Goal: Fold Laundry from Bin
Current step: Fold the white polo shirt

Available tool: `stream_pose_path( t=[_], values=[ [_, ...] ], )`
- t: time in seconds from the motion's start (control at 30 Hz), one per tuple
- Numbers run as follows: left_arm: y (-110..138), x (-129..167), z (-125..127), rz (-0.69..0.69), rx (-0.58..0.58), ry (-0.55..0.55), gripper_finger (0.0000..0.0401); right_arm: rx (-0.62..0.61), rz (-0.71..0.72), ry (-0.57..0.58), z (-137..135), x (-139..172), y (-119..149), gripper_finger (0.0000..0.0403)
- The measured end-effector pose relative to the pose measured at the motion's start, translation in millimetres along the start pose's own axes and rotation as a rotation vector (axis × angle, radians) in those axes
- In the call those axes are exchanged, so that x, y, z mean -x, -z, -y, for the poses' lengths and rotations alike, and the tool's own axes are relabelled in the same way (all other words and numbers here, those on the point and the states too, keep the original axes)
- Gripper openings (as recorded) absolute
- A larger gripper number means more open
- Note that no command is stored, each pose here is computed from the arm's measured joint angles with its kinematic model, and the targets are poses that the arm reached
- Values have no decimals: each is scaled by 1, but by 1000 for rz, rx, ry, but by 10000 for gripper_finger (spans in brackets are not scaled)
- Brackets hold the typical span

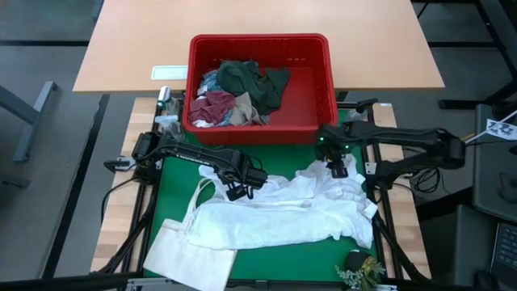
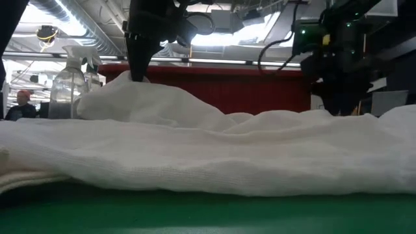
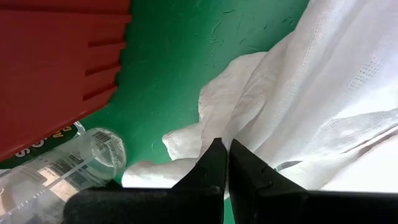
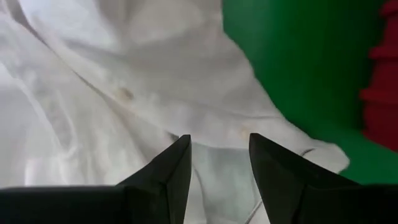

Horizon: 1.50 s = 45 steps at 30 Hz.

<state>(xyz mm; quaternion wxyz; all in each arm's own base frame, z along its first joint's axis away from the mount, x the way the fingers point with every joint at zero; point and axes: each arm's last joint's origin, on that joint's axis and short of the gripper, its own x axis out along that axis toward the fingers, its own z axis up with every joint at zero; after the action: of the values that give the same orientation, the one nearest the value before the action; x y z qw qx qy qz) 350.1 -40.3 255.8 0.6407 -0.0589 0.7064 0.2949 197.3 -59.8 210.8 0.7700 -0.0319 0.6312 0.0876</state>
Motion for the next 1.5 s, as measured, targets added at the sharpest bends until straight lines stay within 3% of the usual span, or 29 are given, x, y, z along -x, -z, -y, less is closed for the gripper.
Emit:
stream_pose_path(
  t=[0.2,0.57,0.77,1.0,1.13,1.33,1.5],
  values=[
    [-1,0,0,5,3,4,0,0,-80,-20,8,-25,-10,161],
    [-1,0,1,12,3,9,0,7,-90,72,21,-50,-23,161],
    [-1,0,2,18,5,14,0,26,-166,90,27,-68,-24,161],
    [-2,0,2,22,6,17,0,25,-230,44,30,-86,-24,158],
    [-2,0,2,21,6,16,0,25,-237,36,29,-87,-24,121],
    [-1,1,3,41,-1,-7,0,30,-243,32,29,-87,-23,13],
    [2,2,6,60,-17,-30,0,28,-246,25,27,-79,-22,19]
  ],
)
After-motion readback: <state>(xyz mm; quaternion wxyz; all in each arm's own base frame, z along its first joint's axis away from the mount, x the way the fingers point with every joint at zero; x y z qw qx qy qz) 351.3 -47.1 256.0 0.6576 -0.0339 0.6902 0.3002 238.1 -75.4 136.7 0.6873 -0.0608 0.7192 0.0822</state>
